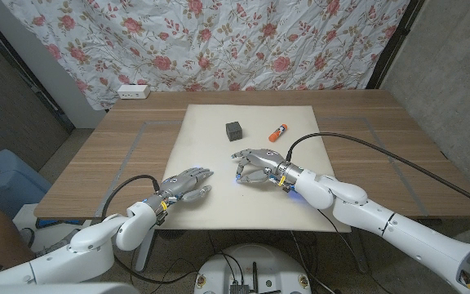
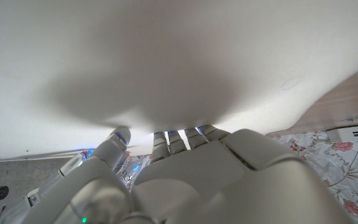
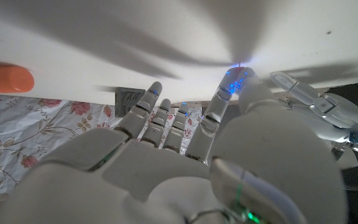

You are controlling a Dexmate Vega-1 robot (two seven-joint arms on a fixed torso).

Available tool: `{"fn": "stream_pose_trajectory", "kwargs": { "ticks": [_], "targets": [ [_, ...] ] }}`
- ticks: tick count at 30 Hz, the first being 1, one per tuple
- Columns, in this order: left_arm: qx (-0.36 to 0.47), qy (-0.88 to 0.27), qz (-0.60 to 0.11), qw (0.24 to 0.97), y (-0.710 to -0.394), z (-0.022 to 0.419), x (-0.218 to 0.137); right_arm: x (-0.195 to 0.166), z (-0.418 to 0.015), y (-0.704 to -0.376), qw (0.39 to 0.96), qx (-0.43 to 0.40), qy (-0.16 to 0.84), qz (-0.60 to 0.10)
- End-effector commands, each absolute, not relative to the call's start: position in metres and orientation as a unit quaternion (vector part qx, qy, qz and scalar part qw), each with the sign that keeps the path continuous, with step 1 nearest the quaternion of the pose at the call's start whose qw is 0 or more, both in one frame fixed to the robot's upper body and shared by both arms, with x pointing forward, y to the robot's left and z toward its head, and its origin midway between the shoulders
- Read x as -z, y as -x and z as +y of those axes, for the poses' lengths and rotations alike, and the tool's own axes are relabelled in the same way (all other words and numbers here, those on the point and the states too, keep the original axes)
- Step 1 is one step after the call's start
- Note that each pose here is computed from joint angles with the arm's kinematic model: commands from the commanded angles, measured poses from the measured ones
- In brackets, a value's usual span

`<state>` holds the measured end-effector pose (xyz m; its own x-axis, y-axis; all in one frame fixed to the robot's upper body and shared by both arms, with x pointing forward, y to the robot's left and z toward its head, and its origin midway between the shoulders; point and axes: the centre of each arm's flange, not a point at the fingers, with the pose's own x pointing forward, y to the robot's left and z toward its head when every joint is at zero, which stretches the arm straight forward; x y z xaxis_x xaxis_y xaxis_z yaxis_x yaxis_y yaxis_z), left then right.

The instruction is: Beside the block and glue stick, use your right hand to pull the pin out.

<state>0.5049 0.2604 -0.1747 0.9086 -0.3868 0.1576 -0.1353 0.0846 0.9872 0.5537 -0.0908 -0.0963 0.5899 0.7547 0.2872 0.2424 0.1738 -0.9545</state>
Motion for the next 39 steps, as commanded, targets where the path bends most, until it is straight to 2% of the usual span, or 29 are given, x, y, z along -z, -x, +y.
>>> {"fn": "stream_pose_trajectory", "kwargs": {
  "ticks": [1, 39],
  "targets": [
    [0.091, -0.672, -0.186, 0.711, -0.505, 0.260, 0.177, 0.090, -0.090, -0.553, 0.645, -0.197, 0.611, -0.415],
    [0.067, -0.658, -0.207, 0.721, -0.498, 0.265, 0.167, 0.070, -0.089, -0.541, 0.650, -0.175, 0.604, -0.427]
  ]
}}
